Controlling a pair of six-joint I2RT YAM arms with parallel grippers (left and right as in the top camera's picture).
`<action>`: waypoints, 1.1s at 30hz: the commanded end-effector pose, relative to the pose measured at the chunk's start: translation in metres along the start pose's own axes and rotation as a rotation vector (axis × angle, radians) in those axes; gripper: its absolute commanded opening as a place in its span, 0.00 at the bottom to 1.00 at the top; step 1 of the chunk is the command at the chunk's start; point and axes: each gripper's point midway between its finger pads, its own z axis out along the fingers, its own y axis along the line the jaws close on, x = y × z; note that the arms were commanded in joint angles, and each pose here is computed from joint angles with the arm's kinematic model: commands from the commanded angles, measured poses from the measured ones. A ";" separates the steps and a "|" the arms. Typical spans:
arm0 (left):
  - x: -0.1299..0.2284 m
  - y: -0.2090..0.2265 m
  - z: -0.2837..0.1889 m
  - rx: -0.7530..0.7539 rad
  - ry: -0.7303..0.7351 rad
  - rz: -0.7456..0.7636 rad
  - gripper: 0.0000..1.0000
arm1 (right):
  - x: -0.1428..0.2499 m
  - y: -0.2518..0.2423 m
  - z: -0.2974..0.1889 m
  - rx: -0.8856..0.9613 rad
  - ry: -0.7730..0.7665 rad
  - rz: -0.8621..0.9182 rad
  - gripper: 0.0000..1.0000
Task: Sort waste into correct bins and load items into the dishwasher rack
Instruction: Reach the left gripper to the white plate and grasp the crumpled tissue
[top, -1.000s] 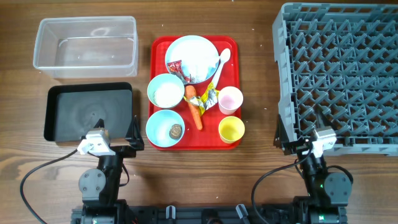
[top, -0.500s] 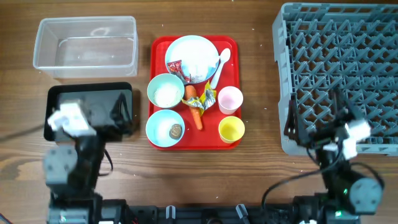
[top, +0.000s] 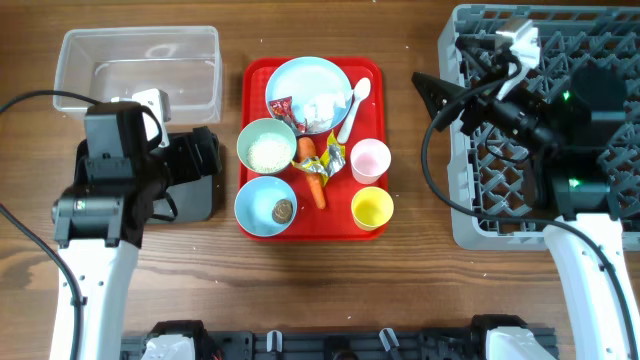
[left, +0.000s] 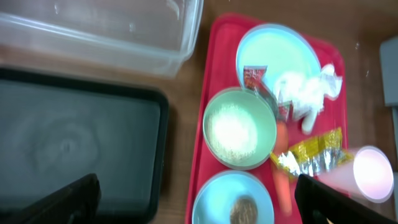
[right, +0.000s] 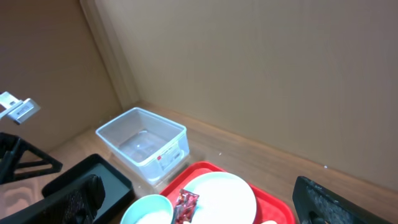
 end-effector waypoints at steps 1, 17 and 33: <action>-0.026 -0.012 -0.019 0.023 0.025 0.012 1.00 | -0.021 0.003 0.000 -0.017 0.008 0.000 1.00; -0.029 -0.009 0.025 -0.039 0.312 -0.037 1.00 | 0.026 -0.041 -0.011 0.282 0.276 0.264 1.00; -0.032 -0.142 0.105 0.165 0.209 0.198 1.00 | 0.044 -0.044 -0.019 0.324 0.347 0.278 1.00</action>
